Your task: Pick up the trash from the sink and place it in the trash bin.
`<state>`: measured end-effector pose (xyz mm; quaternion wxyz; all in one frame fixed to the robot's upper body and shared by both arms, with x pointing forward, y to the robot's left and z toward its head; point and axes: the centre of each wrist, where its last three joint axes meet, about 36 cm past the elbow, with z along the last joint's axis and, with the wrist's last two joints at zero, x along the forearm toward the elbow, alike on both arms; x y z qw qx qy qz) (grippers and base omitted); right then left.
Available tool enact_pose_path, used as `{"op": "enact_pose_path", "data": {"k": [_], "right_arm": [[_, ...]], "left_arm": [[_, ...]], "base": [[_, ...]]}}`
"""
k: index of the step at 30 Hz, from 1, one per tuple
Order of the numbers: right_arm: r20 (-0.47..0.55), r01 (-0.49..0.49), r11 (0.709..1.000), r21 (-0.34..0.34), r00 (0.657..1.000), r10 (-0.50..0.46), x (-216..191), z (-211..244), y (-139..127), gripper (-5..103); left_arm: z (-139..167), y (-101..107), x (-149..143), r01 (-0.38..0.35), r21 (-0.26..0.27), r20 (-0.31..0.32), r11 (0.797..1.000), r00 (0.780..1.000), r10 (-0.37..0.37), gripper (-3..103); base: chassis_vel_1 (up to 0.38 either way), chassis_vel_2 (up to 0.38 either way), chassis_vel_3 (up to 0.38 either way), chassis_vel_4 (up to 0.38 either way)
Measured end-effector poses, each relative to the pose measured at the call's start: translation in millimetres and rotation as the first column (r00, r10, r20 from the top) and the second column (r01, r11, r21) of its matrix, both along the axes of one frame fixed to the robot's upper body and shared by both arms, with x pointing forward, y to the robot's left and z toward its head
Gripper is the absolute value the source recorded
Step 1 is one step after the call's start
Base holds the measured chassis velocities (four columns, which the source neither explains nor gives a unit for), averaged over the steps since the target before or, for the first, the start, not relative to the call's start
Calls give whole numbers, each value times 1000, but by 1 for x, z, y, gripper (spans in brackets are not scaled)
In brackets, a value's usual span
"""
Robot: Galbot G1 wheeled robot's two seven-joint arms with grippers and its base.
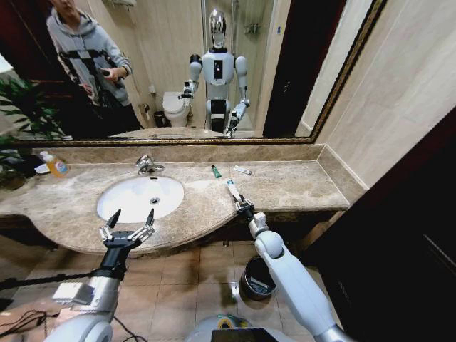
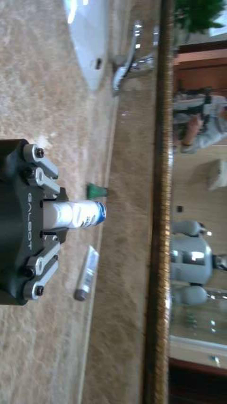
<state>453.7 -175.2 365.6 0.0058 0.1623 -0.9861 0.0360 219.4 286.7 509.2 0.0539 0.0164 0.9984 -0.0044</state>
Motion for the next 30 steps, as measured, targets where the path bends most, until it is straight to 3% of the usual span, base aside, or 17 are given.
{"op": "enact_pose_path", "data": {"k": [14,22,26,30], "right_arm": [[60,124,992,24,990,-125,-76,23,-59,25],[46,264,963,49,963,-266,-142,16,-80,25],[9,318,947,35,948,-319,-178,-6,-83,25],[-16,335,942,-31,942,-336,-207,-33,-84,25]], "left_arm": [[0,0,0,0,0,0,1000,1000,0,100],[0,0,0,0,0,0,1000,1000,0,100],[0,0,0,0,0,0,1000,1000,0,100],[0,0,0,0,0,0,1000,1000,0,100]], "base": [[0,0,0,0],[0,0,0,0],[0,0,0,0],[0,0,0,0]]}}
